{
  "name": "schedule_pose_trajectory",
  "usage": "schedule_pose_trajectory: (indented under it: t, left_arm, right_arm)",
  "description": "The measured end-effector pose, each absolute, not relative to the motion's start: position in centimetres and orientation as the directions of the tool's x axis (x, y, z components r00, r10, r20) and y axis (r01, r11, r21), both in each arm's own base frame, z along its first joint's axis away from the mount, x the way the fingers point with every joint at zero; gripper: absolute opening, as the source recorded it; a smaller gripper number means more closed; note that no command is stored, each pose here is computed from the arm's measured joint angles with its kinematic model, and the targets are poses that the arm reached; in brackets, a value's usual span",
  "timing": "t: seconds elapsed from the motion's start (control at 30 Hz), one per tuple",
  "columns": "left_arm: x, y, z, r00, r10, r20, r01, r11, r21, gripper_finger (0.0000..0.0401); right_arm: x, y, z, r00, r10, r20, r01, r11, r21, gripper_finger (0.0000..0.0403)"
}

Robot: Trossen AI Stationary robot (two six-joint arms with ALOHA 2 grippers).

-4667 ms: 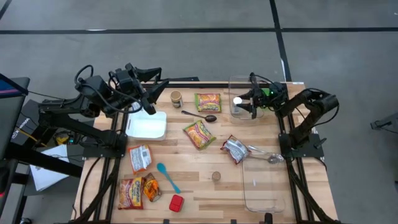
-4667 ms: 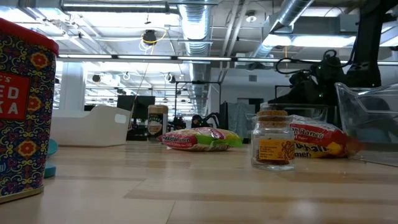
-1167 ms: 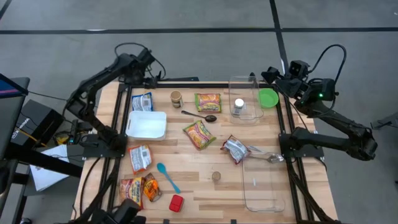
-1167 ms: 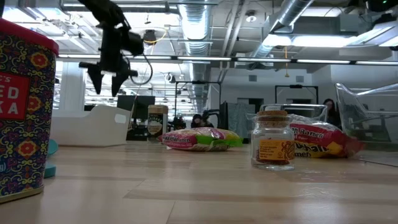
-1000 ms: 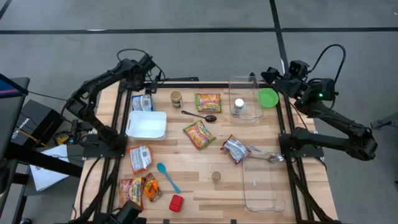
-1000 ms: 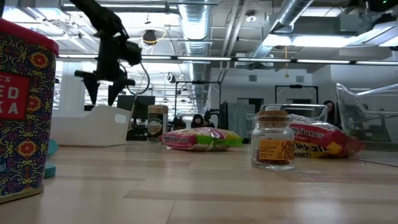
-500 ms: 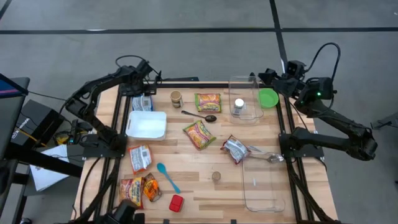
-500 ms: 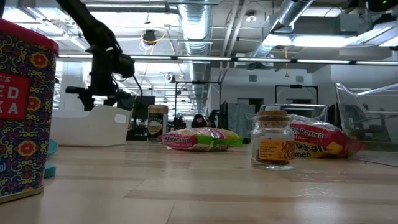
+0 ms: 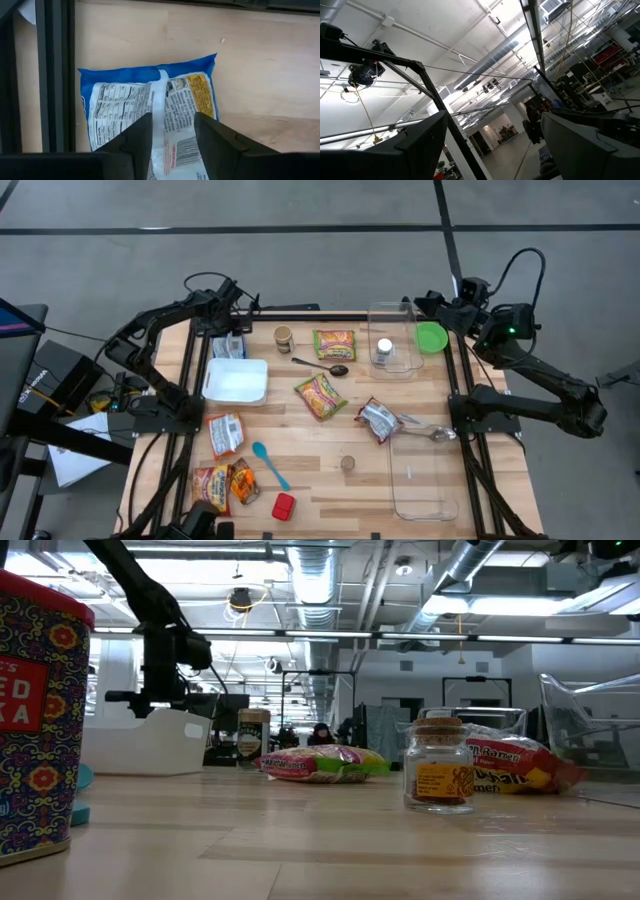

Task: Pick & Place Food Item
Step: Put the blue noodle pack into the bottom transparent bin

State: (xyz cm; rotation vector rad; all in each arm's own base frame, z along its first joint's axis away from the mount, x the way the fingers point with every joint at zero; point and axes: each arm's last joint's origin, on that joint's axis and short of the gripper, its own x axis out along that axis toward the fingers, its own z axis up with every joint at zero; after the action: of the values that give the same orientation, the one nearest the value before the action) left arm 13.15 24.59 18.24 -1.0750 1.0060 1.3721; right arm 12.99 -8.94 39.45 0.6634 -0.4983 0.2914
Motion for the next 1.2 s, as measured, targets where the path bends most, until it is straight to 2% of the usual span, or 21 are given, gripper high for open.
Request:
schedule_pose_trajectory:
  t: [0.6, 0.97, 1.2]
  left_arm:
    - [13.4, 24.1, 18.2, -0.056, 0.224, -0.973, -0.996, -0.084, 0.038, 0.0092]
    - [13.8, 23.4, 18.2, -0.128, 0.22, -0.967, -0.991, -0.061, 0.117, 0.009]
    - [13.8, 23.4, 18.2, -0.114, 0.211, -0.971, -0.992, -0.079, 0.1, 0.0106]
  right_arm:
    - [13.0, -8.9, 39.4, 0.844, 0.1, 0.527, -0.408, 0.759, 0.508, 0.0315]
    - [13.0, -8.9, 39.4, 0.846, 0.112, 0.521, -0.411, 0.76, 0.504, 0.0315]
    - [13.0, -8.9, 39.4, 0.848, 0.124, 0.515, -0.415, 0.76, 0.501, 0.0315]
